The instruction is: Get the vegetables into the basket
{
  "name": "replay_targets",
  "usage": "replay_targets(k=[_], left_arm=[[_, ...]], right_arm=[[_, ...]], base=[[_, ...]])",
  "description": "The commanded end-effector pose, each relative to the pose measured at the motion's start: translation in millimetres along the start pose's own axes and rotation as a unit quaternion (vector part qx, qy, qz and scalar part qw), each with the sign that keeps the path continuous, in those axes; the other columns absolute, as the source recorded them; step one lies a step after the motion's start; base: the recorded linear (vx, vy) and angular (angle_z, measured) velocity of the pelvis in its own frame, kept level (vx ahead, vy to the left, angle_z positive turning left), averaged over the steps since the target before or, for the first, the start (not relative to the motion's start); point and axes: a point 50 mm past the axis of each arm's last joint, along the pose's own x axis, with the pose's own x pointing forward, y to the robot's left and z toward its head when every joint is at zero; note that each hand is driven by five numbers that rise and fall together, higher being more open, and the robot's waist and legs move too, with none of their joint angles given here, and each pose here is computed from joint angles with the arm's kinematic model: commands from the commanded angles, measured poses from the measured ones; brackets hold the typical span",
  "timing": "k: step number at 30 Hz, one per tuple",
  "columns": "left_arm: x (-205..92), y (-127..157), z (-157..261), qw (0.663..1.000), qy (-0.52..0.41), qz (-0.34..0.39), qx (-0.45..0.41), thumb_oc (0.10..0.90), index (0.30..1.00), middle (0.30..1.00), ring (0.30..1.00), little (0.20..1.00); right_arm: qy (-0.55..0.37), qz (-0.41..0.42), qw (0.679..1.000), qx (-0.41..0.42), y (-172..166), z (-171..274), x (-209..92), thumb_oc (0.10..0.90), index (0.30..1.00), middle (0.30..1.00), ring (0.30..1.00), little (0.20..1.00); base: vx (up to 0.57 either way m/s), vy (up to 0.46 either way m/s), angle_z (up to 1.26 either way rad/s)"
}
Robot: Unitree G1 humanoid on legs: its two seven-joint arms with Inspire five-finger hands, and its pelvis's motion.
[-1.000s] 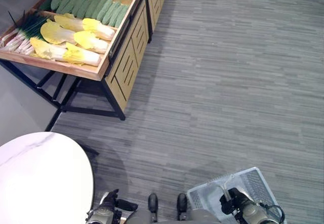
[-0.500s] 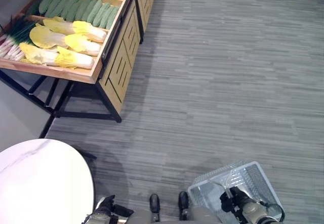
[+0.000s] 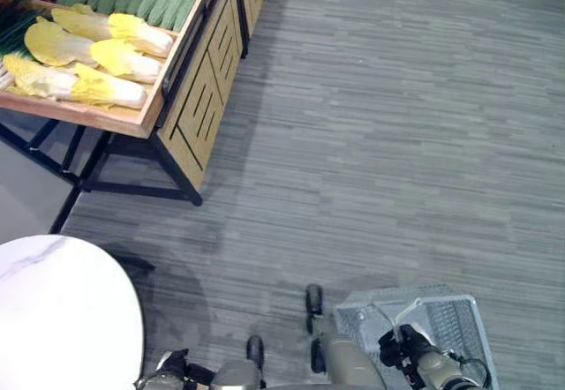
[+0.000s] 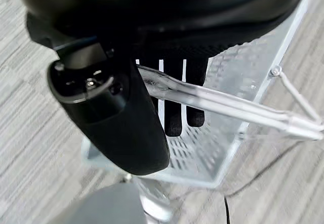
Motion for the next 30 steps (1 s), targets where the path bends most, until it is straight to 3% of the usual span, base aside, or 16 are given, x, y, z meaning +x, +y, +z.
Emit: replay_targets(k=[1, 17, 30], left_arm=[[1.5, 11.8, 17.4, 0.999, -0.026, 0.019, 0.001, 0.900, 1.000, 1.000, 1.000, 1.000], [1.0, -1.4, 25.2, 0.999, -0.028, 0.003, -0.028, 0.900, 1.000, 1.000, 1.000, 1.000], [-0.1, 3.5, -1.7, 0.999, 0.005, 0.021, -0.029, 0.900, 1.000, 1.000, 1.000, 1.000]], right_arm=[[-0.006, 0.007, 1.000, -0.010, 0.5, 0.4, -0.3, 0.400, 0.300, 0.300, 0.300, 0.300], [0.030, -0.004, 1.000, 0.005, -10.0, -23.6, -3.3, 0.400, 0.300, 0.300, 0.300, 0.300], [0.022, -0.002, 1.000, -0.016, -8.8, -19.8, -2.8, 0.400, 0.300, 0.300, 0.300, 0.300]], base=[[0.41, -0.147, 0.10], [0.36, -0.216, 0.42], [0.25, 0.100, -0.10]])
